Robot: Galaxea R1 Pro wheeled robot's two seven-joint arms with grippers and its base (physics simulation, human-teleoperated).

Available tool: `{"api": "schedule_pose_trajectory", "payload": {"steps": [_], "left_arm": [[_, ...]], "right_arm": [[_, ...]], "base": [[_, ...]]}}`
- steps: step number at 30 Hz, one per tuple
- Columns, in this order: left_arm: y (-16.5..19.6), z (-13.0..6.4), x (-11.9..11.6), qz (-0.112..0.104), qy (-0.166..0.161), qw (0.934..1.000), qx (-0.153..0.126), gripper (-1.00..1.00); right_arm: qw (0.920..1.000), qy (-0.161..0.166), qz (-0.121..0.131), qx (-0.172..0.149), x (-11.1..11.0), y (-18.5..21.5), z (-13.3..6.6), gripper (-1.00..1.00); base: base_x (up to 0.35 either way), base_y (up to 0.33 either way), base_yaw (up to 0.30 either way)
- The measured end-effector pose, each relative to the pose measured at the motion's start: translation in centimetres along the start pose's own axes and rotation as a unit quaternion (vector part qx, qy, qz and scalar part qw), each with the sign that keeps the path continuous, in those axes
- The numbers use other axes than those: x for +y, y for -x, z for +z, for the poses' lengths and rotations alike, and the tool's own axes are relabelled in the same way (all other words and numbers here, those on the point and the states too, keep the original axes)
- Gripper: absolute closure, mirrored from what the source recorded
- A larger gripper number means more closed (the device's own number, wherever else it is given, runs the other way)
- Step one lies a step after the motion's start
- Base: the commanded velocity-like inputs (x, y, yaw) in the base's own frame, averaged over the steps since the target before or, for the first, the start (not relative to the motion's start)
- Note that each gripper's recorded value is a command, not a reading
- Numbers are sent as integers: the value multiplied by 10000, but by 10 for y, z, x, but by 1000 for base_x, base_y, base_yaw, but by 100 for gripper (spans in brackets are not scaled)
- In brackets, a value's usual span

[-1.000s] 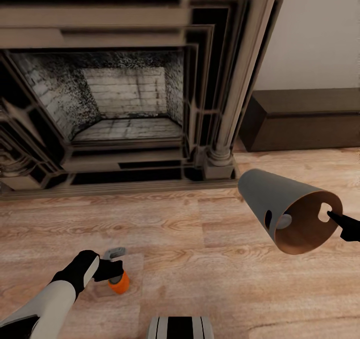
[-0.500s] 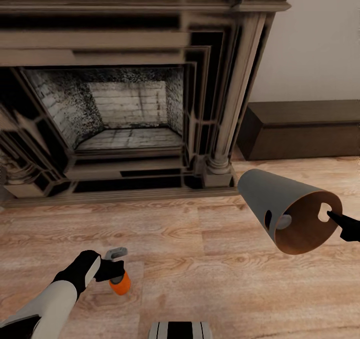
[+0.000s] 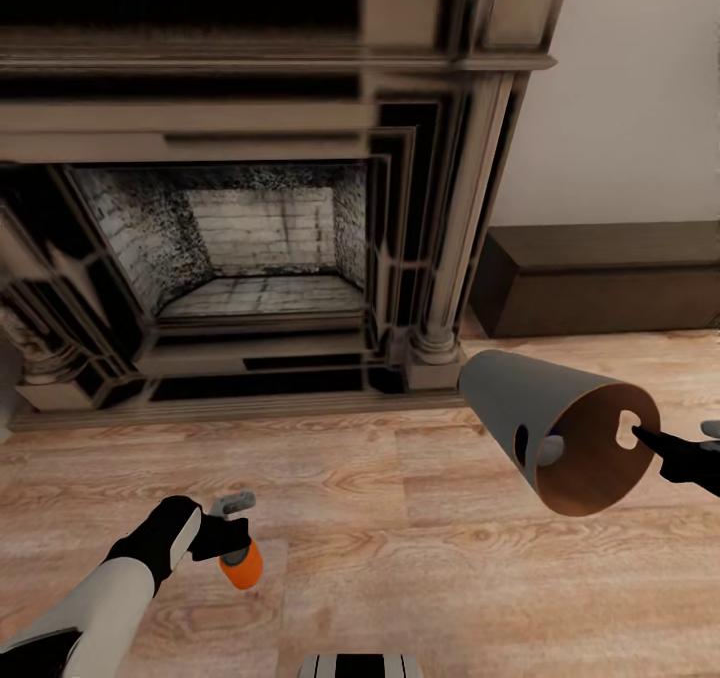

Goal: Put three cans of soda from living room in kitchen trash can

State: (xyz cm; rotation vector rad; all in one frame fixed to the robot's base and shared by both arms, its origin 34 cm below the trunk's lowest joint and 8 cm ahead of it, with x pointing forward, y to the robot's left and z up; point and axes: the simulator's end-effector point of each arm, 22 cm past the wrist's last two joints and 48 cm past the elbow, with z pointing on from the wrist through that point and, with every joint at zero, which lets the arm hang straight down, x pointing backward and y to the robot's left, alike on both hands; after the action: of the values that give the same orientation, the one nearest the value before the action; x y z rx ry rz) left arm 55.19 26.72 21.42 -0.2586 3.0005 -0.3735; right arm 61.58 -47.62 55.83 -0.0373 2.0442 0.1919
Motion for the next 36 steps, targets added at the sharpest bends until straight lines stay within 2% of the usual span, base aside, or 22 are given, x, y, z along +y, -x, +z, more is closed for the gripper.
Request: {"api": "schedule_pose_trajectory", "payload": {"steps": [5,8,10,11,13,14,15,16,18,20,22,24,27,30,34,36], "left_arm": [[18,-17,-5,33,-45,9999,-133,100],[26,-28,-11,42,-143,9997,-185,100],[33,-36,-19,87,-248,9994,-232,100],[36,-42,-24,144,-303,9992,-227,100],[40,-53,-42,501,-433,9977,-123,100],[42,-57,-47,615,-471,9969,-128,100],[47,-66,-60,772,-639,9949,-143,100],[51,-75,-68,901,-761,9929,-161,100],[58,-89,-74,1024,-879,9906,-213,100],[63,-100,-80,1100,-975,9888,-258,100],[66,-108,-85,1146,-1068,9872,-293,100],[66,-115,-93,1218,-1194,9849,-307,100],[68,-125,-104,1358,-1323,9813,-340,100],[69,-144,-119,1476,-1647,9745,-376,100],[69,-160,-135,1675,-1861,9672,-425,100],[70,-170,-145,1745,-2013,9627,-469,100]], "right_arm": [[10000,20,40,74,0,8,-8,100],[9992,-145,-132,334,-16,8,-20,100],[9974,-162,-175,676,-21,1,-29,100],[9957,-151,-206,890,-24,-2,-35,100],[9903,-55,-227,1370,-25,-9,-46,100],[9897,-16,-256,1408,-23,-7,-47,100],[9888,68,-404,1435,-19,-2,-47,100],[9867,168,-373,1575,-12,-5,-47,100],[9846,209,-438,1681,-8,-6,-49,100],[9813,115,-575,1836,-12,-9,-52,100],[9794,97,-591,1929,-12,-11,-56,100],[9786,107,-437,2006,-9,-12,-59,100],[9767,90,-499,2087,-7,-13,-61,100],[9710,196,-474,2334,9,-24,-57,100],[9678,117,-563,2450,13,-27,-58,100],[9665,203,-612,2484,21,-28,-56,100]], "base": [[0,0,0],[0,0,0],[0,0,0],[0,0,0],[0,0,0],[0,0,0],[0,0,0],[0,0,0],[0,0,0],[0,0,0],[0,0,0],[0,0,0],[0,0,0],[0,0,0],[0,0,0],[0,0,0]]}}
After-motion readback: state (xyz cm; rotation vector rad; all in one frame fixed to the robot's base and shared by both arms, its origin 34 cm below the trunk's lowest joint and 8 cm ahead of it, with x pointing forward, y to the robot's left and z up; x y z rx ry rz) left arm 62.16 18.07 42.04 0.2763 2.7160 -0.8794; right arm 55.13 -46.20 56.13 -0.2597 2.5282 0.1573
